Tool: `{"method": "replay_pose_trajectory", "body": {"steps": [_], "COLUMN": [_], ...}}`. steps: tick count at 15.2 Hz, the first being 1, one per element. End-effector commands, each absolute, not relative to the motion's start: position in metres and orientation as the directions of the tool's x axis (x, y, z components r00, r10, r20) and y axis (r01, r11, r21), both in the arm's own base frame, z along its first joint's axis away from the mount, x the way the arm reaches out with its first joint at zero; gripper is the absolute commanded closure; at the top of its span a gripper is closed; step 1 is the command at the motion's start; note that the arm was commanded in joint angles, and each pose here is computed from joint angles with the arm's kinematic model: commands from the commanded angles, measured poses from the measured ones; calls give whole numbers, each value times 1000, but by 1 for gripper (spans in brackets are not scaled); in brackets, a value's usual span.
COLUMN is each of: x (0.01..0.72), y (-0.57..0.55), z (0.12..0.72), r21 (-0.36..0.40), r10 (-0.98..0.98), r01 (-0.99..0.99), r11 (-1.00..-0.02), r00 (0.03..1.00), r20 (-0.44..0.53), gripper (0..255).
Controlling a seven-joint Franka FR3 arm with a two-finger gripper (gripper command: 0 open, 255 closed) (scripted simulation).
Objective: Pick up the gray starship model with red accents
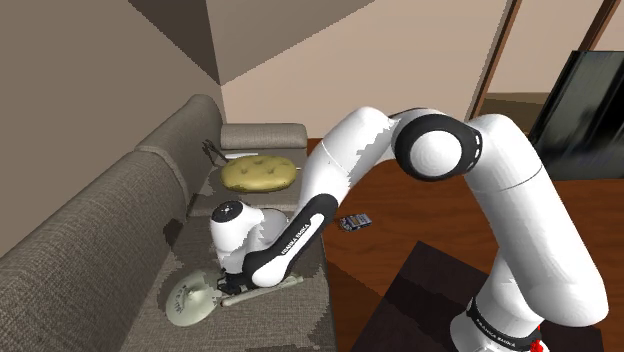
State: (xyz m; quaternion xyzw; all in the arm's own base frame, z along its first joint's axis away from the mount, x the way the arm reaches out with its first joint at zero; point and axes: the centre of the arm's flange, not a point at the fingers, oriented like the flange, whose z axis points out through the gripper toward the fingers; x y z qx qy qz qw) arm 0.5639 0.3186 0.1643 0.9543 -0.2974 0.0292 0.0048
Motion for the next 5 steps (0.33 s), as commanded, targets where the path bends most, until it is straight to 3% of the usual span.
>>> {"method": "replay_pose_trajectory", "body": {"steps": [1, 5], "x": [564, 564], "y": [319, 319], "z": [176, 188], "r21": [-9, -9], "r10": [-567, -567], "r01": [-568, -568], "r11": [-823, -823], "r00": [821, 821], "r20": [59, 59], "gripper": [255, 255]}}
